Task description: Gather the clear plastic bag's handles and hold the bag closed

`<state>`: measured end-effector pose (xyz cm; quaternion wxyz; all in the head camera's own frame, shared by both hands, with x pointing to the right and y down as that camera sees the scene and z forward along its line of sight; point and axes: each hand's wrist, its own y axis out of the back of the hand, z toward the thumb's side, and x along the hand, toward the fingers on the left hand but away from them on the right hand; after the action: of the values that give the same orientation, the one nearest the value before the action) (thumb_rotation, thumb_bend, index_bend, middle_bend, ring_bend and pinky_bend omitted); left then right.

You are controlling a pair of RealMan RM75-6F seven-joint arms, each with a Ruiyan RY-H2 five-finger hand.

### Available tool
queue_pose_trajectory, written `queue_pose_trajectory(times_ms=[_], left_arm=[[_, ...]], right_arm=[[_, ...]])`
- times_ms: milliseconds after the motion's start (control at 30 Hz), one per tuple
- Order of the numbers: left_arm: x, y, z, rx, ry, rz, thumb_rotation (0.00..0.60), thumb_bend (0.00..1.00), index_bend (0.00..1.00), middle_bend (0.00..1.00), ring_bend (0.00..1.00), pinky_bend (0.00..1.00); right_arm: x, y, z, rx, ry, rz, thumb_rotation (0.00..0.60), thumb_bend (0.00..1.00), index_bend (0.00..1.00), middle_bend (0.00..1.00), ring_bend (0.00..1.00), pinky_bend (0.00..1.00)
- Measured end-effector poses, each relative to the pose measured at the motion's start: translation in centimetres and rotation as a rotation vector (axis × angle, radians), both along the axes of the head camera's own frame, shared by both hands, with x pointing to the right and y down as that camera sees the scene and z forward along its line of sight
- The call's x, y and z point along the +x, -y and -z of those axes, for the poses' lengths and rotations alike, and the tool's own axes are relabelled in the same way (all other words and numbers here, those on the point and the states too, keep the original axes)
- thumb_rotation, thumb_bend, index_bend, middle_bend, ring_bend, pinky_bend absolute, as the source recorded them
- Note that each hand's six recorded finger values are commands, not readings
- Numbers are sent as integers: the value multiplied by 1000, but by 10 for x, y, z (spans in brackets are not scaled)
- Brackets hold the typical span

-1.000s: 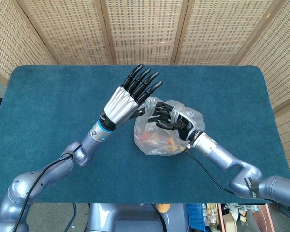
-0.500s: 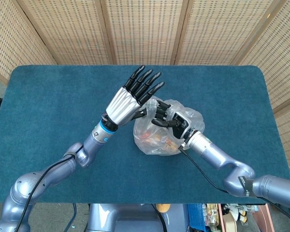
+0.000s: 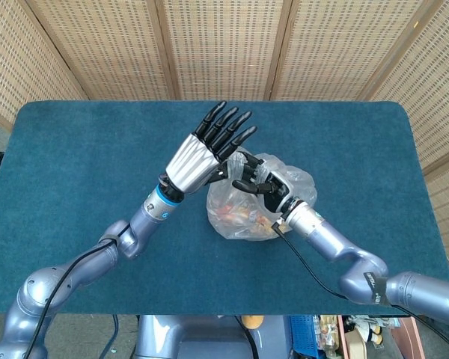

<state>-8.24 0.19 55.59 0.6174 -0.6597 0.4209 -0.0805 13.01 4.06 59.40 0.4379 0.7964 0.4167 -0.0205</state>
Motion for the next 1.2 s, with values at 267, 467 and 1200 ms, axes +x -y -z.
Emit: queue_pose_trajectory(times_ms=[267, 467, 1200], left_arm=[[3, 1, 0, -5, -6, 4, 600, 346, 0, 0, 0, 0], [3, 4, -1, -11, -5, 15, 600, 346, 0, 0, 0, 0], [1, 7, -3, -61, -26, 40, 600, 345, 0, 0, 0, 0]], right_arm=[[-8, -1, 0, -21, 46, -17, 600, 65, 356, 430, 263, 236], [-10, -4, -2, -46, 74, -12, 600, 130, 380, 457, 310, 236], [-7, -12, -14, -59, 35, 33, 600, 194, 424, 493, 319, 235]])
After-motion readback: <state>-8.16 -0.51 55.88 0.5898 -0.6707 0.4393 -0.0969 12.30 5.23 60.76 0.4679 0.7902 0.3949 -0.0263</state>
